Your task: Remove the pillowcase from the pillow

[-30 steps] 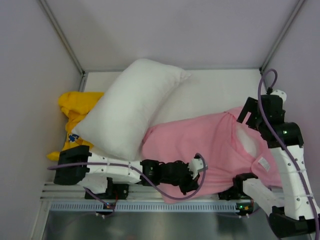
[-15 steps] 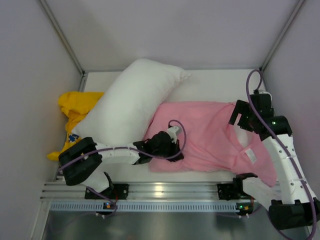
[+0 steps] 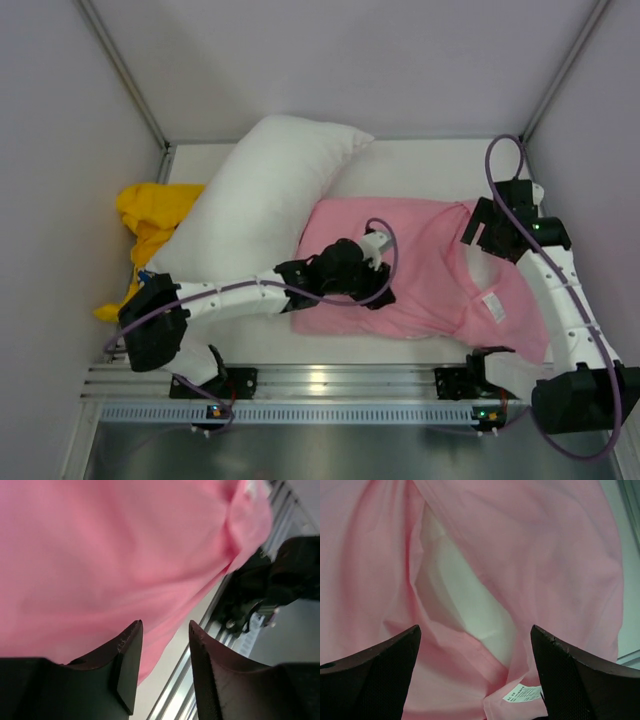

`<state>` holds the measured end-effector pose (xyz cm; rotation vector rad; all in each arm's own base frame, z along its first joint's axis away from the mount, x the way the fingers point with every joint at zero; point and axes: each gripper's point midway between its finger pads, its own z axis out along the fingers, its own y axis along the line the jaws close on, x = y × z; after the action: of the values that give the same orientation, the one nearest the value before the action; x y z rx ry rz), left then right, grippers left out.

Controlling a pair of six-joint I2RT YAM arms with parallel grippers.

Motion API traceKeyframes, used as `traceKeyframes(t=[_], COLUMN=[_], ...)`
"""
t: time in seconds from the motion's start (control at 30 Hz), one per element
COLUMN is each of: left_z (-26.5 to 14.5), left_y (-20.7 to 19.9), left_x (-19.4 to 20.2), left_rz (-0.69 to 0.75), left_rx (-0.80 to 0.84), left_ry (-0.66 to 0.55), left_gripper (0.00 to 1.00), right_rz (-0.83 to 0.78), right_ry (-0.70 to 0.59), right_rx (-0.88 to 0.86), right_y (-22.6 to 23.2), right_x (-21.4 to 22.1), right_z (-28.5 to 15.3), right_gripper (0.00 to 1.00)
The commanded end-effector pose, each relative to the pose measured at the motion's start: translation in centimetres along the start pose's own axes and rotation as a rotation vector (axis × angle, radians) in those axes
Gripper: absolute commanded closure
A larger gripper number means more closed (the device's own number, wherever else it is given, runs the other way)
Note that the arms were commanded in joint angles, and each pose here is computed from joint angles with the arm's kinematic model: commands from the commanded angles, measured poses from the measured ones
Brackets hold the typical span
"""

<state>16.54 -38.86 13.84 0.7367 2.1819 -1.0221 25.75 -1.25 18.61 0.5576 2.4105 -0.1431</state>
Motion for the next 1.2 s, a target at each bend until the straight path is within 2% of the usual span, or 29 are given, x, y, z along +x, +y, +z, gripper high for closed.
traceKeyframes(t=[0.0, 0.03, 0.07, 0.13, 0.2, 0.27, 0.47, 0.63, 0.8, 1.03, 1.07, 1.17], left_z=[1.6, 3.3, 3.4, 5.6, 6.2, 7.0, 6.4, 5.5, 4.9, 4.2, 4.1, 4.0], left_y=[-5.2, -5.0, -7.0, -6.8, -7.8, -7.3, -6.3, -4.8, -4.6, -6.1, -6.4, -6.7], left_x=[-5.8, -5.2, -8.1, -8.2, -10.9, -11.4, -13.7, -15.2, -16.2, -17.1, -17.0, -16.9], left_rz=[0.107, 0.100, 0.111, 0.110, 0.123, 0.108, 0.093, 0.059, 0.058, 0.066, 0.070, 0.068], left_rx=[0.104, 0.099, 0.141, 0.123, 0.128, 0.119, 0.133, 0.149, 0.171, 0.227, 0.243, 0.263], left_ry=[-0.081, -0.033, -0.077, -0.034, -0.078, -0.078, -0.128, -0.146, -0.156, -0.157, -0.153, -0.146], left_gripper=[0.53, 0.50, 0.48, 0.44, 0.42, 0.42, 0.40, 0.39, 0.39, 0.38, 0.38, 0.38], right_rz=[0.025, 0.021, 0.016, 0.004, -0.007, -0.001, -0.018, -0.014, 0.006, 0.037, 0.036, 0.029], right_ry=[-0.024, -0.025, -0.018, 0.036, 0.073, 0.100, 0.149, 0.165, 0.205, 0.206, 0.207, 0.221], right_rx=[0.094, 0.143, 0.167, 0.205, 0.221, 0.238, 0.275, 0.284, 0.241, 0.253, 0.255, 0.247], right_y=[-2.4, -3.5, -4.1, -5.3, -5.7, -5.9, -6.3, -6.5, -5.8, -6.2, -6.3, -6.0], right_x=[-0.6, -0.7, -0.6, 0.1, 1.0, 1.5, 2.6, 3.2, 4.7, 5.7, 5.8, 5.7], right_z=[-0.5, -0.4, -0.3, 0.2, 0.8, 1.4, 2.4, 2.7, 2.9, 2.7, 2.7, 2.9], right_gripper=[0.14, 0.14, 0.14, 0.14, 0.14, 0.15, 0.20, 0.28, 0.49, 0.52, 0.56, 0.98])
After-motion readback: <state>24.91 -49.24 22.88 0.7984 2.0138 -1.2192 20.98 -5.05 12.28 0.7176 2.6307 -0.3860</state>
